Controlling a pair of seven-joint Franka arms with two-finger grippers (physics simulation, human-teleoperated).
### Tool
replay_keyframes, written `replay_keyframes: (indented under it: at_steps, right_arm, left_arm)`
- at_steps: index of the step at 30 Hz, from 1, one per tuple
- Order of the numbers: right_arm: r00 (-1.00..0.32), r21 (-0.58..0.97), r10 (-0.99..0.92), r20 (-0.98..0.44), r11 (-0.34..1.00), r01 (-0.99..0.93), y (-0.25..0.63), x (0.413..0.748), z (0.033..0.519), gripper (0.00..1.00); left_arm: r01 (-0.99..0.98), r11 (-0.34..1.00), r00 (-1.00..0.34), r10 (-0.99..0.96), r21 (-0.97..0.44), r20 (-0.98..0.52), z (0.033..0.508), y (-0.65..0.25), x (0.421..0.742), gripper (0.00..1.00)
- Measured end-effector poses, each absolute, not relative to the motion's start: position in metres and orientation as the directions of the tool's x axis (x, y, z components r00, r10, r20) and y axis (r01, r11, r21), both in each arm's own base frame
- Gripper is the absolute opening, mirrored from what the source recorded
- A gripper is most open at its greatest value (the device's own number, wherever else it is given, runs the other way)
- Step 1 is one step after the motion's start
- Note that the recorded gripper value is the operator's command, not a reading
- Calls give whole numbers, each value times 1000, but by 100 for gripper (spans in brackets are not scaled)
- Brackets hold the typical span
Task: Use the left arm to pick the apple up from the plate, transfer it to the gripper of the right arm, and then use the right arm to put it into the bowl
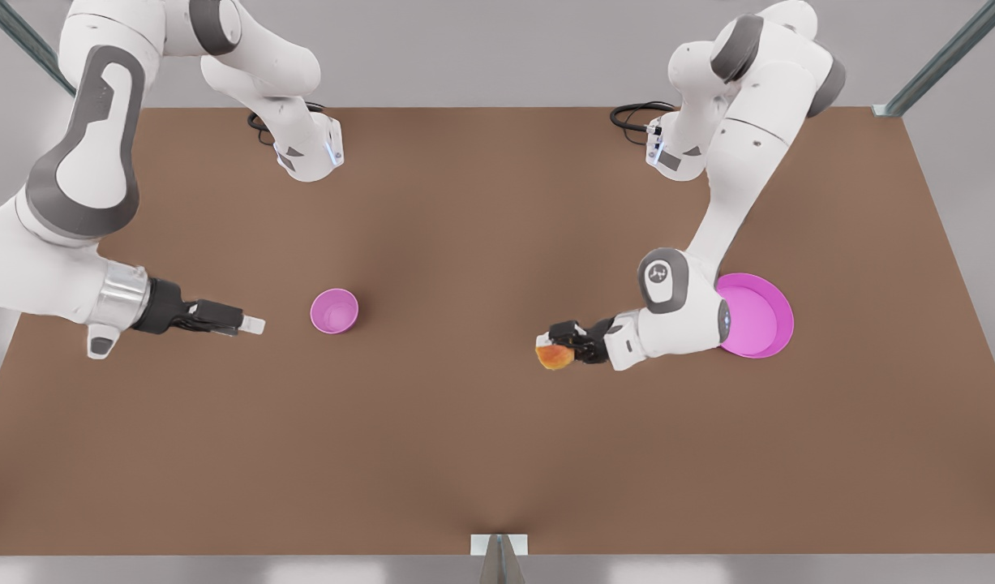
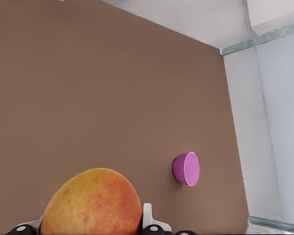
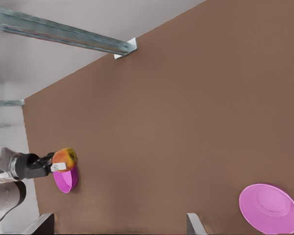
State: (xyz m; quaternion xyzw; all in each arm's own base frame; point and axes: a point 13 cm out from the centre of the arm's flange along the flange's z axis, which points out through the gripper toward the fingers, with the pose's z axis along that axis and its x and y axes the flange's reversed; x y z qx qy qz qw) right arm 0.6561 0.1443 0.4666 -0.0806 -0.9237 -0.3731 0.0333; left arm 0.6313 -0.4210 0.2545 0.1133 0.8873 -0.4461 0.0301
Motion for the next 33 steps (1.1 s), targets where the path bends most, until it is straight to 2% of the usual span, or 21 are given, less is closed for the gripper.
replay_keyframes:
  at_steps: [3, 6, 9, 11, 17, 23, 28, 33]
  right_arm:
    - [-960, 825, 128, 250, 491, 280, 182, 660, 449, 100]
    - [-923, 879, 112, 368, 280, 385, 198, 675, 410, 100]
    - [-915, 904, 64, 398, 143, 403, 215, 686, 377, 100]
    - [-935, 930, 35, 354, 90, 356, 221, 688, 378, 100]
    - [-984, 985, -51, 168, 43, 166, 250, 677, 371, 100]
    - [-992, 998, -109, 61, 23, 59, 287, 670, 319, 100]
    - [-993, 999, -113, -32, 27, -35, 325, 678, 282, 100]
    - [-989, 992, -79, -122, 31, -125, 347, 695, 266, 100]
  left_arm:
    - [402, 461, -913, 260, -791, -313, 283, -475, 645, 73]
    - [529, 348, -844, 309, -774, -438, 294, -519, 647, 69]
    - [629, 268, -771, 334, -730, -542, 292, -559, 641, 69]
    - [676, 230, -731, 328, -701, -598, 287, -576, 638, 69]
    - [788, 213, -615, 274, -577, -739, 276, -604, 655, 70]
    - [846, 242, -527, 238, -476, -816, 266, -612, 669, 70]
    - [879, 259, -459, 237, -400, -856, 266, -610, 677, 70]
    - [903, 259, -405, 246, -343, -881, 265, -611, 678, 70]
